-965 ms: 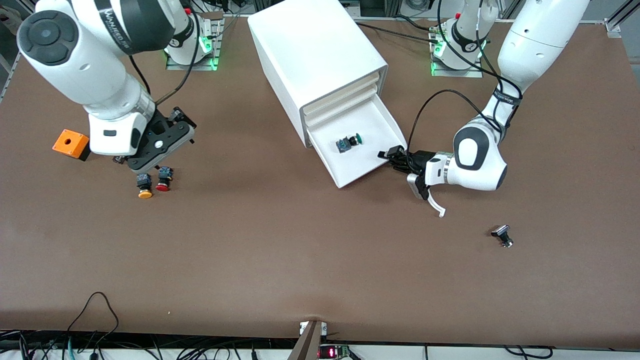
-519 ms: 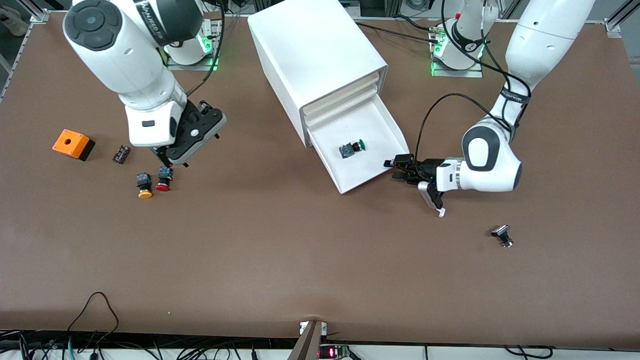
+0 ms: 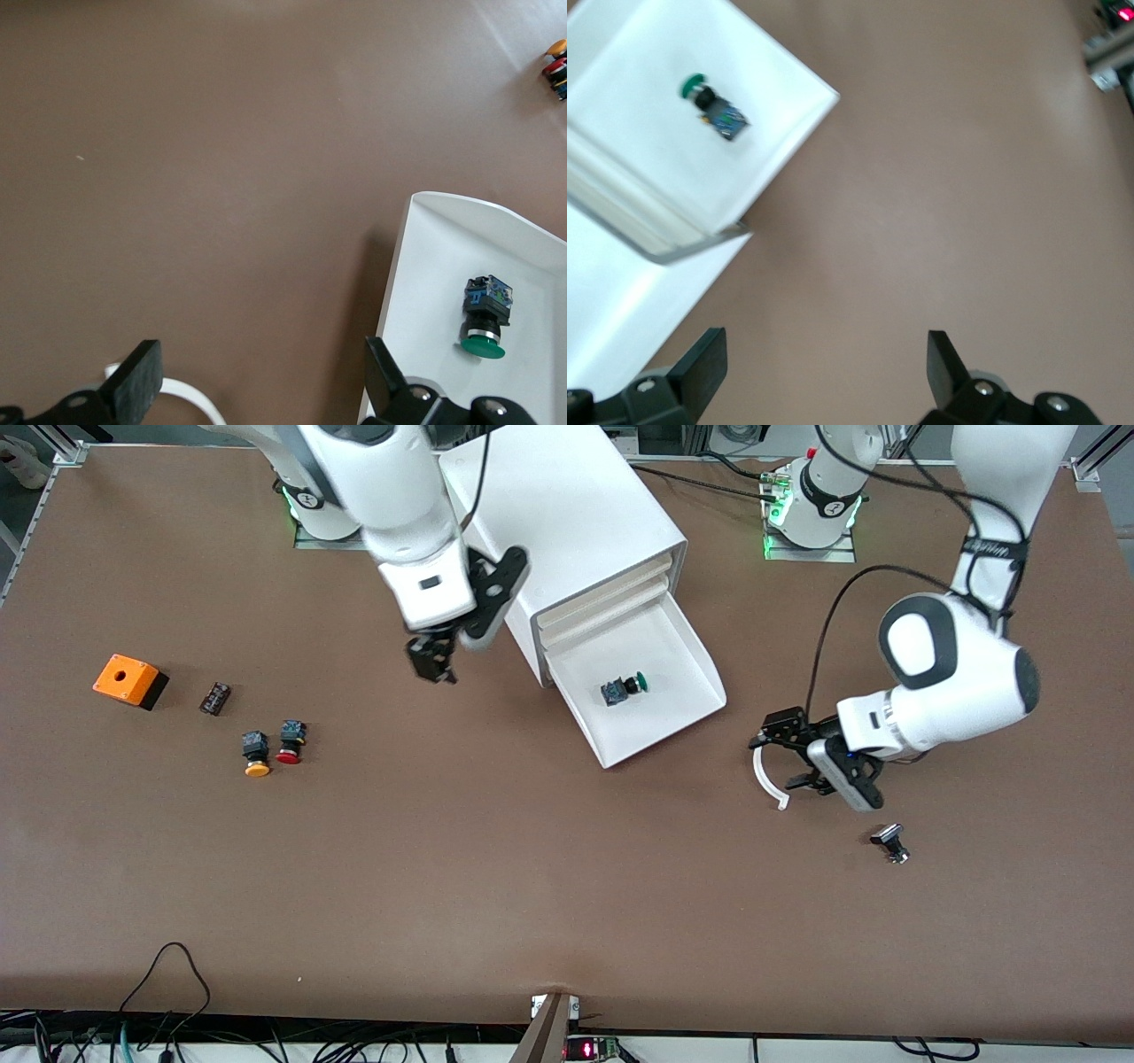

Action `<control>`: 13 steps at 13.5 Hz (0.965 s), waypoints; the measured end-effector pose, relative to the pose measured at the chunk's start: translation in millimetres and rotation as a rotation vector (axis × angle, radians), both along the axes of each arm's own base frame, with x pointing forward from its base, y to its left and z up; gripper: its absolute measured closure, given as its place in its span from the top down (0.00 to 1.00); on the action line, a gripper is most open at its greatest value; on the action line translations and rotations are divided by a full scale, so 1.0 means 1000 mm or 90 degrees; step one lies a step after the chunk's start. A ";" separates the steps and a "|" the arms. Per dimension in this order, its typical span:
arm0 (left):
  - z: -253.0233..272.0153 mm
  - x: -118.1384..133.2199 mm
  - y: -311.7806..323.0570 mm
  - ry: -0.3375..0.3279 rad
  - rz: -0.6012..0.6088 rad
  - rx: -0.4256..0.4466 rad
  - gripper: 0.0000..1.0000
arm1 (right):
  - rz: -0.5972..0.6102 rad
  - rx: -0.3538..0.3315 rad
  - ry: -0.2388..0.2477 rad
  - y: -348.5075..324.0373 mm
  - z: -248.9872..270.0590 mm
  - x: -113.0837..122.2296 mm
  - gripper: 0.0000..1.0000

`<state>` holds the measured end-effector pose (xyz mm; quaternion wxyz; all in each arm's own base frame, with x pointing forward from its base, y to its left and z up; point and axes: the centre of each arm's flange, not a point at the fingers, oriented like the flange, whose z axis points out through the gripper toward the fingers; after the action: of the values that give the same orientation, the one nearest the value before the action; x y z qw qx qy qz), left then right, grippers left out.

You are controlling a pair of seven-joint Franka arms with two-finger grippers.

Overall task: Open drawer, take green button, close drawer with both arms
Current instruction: 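Release the drawer with the left gripper while the right gripper reaches over it, then lower the right gripper into the drawer and grasp the green button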

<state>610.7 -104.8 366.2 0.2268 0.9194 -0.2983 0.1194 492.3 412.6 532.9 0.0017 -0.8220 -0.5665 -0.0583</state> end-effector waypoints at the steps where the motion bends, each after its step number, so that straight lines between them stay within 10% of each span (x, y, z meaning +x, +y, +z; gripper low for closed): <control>1: 0.024 -0.004 0.004 -0.012 -0.007 0.034 1.00 | 0.022 0.004 0.006 0.009 -0.002 -0.007 1.00; 8: 0.176 -0.031 0.082 0.091 0.118 0.260 1.00 | 0.241 0.047 0.042 0.035 -0.030 0.002 1.00; 13: 0.209 -0.050 0.111 0.195 0.232 0.325 1.00 | 0.345 0.009 0.055 0.104 -0.077 -0.025 1.00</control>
<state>560.6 6.3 575.7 0.0069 0.9918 -0.1124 -0.0597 467.6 516.9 455.7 0.0468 -0.6422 -0.7647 -0.0245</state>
